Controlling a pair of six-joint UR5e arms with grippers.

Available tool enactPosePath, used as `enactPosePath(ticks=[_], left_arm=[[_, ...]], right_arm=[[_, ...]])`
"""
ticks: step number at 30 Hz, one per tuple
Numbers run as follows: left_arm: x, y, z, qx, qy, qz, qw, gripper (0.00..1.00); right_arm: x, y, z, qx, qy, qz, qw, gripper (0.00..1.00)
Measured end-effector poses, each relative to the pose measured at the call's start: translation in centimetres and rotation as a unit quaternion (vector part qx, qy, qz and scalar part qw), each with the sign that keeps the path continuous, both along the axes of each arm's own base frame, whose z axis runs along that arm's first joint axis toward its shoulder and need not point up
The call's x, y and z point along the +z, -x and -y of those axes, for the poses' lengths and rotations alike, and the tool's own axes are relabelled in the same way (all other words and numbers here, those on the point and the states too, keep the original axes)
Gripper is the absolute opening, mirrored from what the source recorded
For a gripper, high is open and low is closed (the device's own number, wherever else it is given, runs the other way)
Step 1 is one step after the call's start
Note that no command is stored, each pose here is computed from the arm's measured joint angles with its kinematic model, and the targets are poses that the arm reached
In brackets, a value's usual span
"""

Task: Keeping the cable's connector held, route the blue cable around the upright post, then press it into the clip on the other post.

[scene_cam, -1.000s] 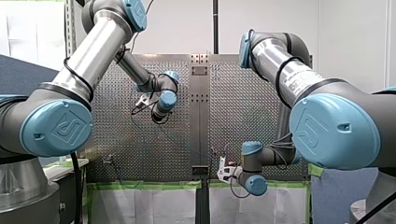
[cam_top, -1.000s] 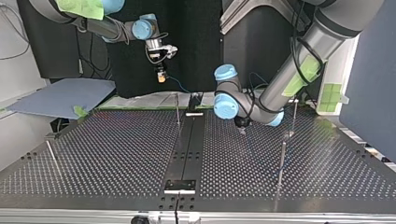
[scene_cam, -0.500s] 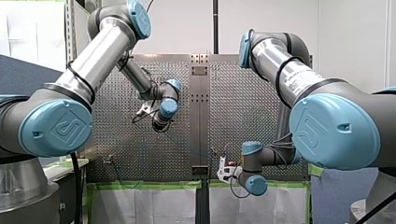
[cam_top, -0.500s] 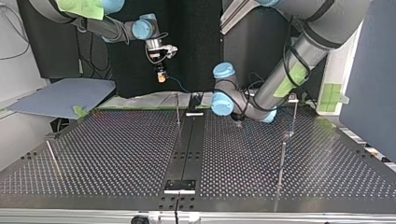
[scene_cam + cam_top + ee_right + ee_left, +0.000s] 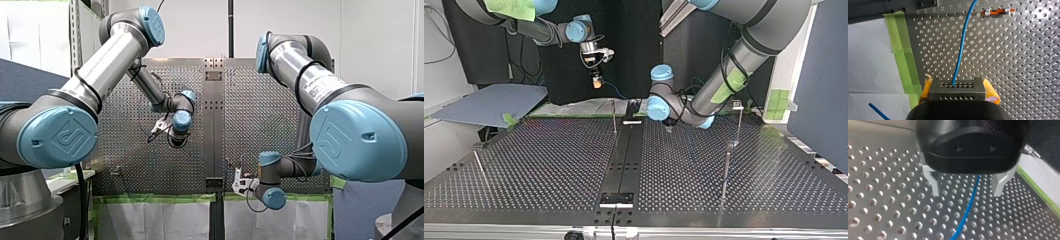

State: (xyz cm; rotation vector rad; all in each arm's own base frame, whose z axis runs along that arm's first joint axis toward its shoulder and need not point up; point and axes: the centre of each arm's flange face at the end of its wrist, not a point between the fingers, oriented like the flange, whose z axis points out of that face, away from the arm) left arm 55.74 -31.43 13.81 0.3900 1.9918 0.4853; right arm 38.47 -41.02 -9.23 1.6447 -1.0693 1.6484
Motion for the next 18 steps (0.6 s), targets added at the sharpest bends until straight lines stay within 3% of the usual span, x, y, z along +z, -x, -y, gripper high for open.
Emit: enactPosePath(ticks=[6, 12, 18], left_arm=[[-0.6, 0.1, 0.3, -0.006, 0.008, -0.004, 0.9999, 1.0], [-2.9, 0.5, 0.6, -0.003, -0.004, -0.018, 0.9998, 1.0], [-3.4, 0.4, 0.8, 0.004, -0.006, -0.008, 0.9999, 1.0]], right_arm=[[0.0, -0.1, 0.0, 0.001, 0.0, 0.0, 1.0, 0.0], [0.0, -0.1, -0.1, 0.001, 0.0, 0.0, 1.0, 0.0], [0.0, -0.1, -0.1, 0.002, 0.0, 0.0, 1.0, 0.0]])
